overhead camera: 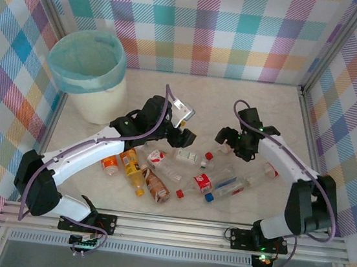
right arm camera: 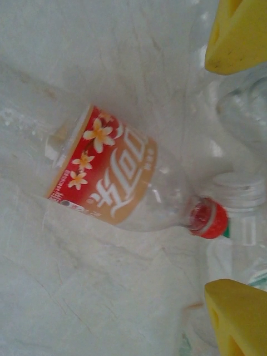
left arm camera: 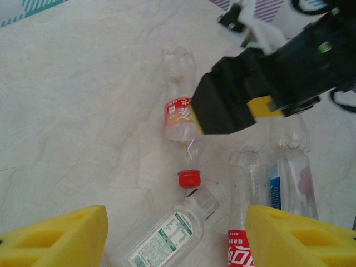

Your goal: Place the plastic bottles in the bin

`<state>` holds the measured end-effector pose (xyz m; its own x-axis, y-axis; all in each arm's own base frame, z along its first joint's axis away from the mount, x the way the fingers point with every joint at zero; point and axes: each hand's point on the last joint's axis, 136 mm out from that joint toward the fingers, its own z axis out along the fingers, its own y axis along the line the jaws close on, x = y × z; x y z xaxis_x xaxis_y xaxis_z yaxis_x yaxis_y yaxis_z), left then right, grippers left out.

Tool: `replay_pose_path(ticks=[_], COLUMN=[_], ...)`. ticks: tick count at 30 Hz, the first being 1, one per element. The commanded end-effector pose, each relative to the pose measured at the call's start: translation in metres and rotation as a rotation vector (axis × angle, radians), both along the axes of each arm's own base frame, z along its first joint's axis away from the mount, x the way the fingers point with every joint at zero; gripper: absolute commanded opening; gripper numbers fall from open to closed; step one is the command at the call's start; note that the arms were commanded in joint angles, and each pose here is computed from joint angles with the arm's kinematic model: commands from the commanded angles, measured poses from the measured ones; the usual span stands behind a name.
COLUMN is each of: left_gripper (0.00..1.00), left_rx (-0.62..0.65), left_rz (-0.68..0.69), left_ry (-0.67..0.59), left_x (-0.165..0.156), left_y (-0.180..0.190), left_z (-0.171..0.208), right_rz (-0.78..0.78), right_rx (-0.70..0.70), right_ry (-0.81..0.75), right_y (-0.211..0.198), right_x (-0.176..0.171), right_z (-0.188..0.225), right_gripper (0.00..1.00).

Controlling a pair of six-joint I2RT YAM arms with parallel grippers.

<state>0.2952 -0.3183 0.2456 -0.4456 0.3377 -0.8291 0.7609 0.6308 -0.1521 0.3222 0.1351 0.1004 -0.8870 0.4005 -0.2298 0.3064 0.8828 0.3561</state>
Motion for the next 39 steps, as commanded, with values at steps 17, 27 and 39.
replay_pose_path(ticks=[17,27,39], left_gripper=[0.67,0.67,0.67], left_rx=[-0.004,0.007,0.04], left_rz=[0.063,0.105,0.259], left_ry=[-0.037,-0.019,0.016], left_x=[0.019,0.027,0.05], left_y=[-0.007,-0.007,0.006], left_z=[0.0,-0.002,0.003], right_rz=[-0.253,-0.248,-0.189], right_rx=[-0.005,0.055,0.1], right_ry=[-0.034,-0.01,-0.125], right_y=[-0.022,-0.018,-0.012], right_x=[0.076,0.083,0.093], right_z=[-0.033,-0.052,-0.025], right_gripper=[0.93,0.68,0.58])
